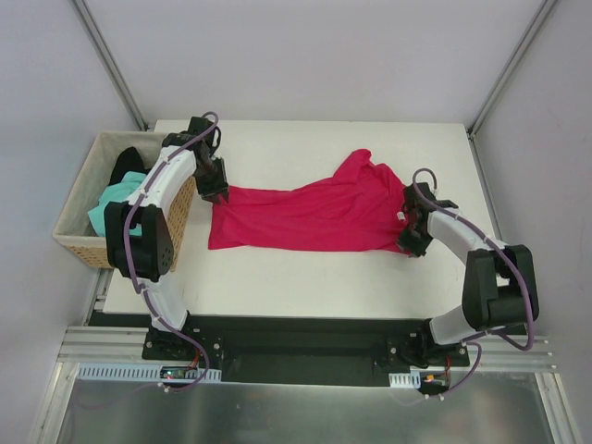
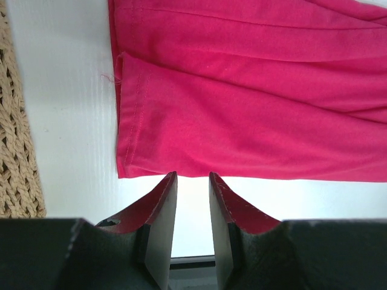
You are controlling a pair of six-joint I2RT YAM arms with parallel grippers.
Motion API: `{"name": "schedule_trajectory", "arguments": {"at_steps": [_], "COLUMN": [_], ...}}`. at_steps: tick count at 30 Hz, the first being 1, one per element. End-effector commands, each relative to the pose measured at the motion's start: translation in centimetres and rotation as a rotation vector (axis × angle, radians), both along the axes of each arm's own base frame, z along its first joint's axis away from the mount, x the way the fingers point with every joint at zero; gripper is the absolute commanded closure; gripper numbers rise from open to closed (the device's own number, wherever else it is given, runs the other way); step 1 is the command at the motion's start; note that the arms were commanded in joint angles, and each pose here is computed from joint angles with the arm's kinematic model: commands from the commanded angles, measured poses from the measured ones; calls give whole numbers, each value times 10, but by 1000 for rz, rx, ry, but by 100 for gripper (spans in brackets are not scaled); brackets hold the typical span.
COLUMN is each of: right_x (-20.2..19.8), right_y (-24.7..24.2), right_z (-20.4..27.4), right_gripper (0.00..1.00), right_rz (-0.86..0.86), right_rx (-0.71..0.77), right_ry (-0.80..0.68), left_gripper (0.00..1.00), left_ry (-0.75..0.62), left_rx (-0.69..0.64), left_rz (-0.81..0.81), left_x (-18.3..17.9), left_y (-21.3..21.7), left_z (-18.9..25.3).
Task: Fold and stack the t-shirts
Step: Fold the flattened tshirt in 1/3 of the way
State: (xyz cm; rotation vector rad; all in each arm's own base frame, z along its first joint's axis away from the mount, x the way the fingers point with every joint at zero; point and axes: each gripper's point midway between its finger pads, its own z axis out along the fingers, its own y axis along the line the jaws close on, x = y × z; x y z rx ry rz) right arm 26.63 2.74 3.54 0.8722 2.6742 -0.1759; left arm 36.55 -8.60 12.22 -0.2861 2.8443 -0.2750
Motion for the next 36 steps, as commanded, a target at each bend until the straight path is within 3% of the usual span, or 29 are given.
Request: {"name": "schedule_trajectory", "arguments": {"at_steps": [1, 8, 16, 22, 36], "right_x": [4, 1, -13, -11, 19], "right_y": [-13, -34, -42, -41, -36], "right_z": [14, 33, 23, 15, 15], "right_gripper": [72, 72, 69, 57, 58], "right_rz": [-79, -129, -161, -152, -126], "right_rx": [-33, -102, -116, -122, -112], "right_ry": [-85, -124, -92, -64, -64], "left_gripper": [73, 73, 73, 73, 73], "left_ry": [-21, -7, -3, 7, 11], "left_rx": [15, 19, 26, 37, 62], "left_rz": [-1, -23, -33, -32, -14], "left_x": [-7, -5, -6, -10, -10], "left_y": [2, 1, 2, 5, 9], "left_z": [12, 8, 8, 6, 8]}}
